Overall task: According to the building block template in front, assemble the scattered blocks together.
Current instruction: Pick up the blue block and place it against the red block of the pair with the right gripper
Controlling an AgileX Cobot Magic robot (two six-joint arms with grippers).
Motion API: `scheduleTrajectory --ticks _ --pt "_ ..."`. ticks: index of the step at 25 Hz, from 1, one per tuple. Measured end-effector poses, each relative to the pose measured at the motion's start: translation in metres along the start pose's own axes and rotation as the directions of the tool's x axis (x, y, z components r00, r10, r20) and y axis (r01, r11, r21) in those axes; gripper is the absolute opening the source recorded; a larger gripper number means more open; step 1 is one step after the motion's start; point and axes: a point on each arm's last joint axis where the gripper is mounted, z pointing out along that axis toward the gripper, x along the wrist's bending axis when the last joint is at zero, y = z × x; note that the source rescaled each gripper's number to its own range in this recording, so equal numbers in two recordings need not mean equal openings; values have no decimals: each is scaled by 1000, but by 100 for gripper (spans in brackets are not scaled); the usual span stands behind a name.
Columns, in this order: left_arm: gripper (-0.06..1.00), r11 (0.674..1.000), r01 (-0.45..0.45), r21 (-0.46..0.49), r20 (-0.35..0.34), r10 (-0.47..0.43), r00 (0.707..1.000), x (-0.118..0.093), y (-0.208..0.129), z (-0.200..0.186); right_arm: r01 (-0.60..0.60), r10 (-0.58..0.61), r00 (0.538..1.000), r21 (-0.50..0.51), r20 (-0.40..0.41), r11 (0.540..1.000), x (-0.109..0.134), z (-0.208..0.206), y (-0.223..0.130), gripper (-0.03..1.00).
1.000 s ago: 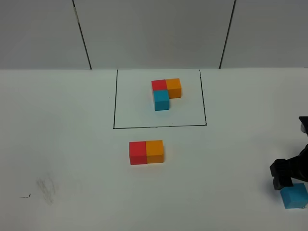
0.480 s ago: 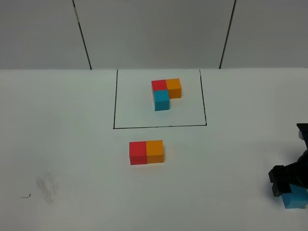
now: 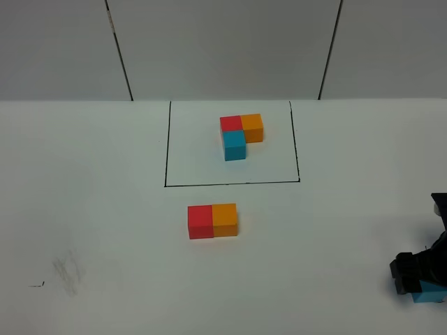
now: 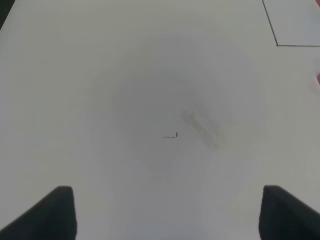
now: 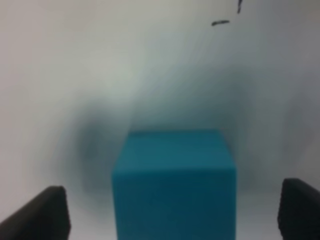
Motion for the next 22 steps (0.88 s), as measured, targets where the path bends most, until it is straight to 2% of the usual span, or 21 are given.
scheduleTrajectory --ticks 9,22 --pt "85 1000 -1 0 0 1 1000 0 0 0 0 0 1000 -24 0 1000 0 0 2 71" --pt "85 1000 -1 0 0 1 1000 0 0 0 0 0 1000 -8 4 1000 -1 13 3 71"
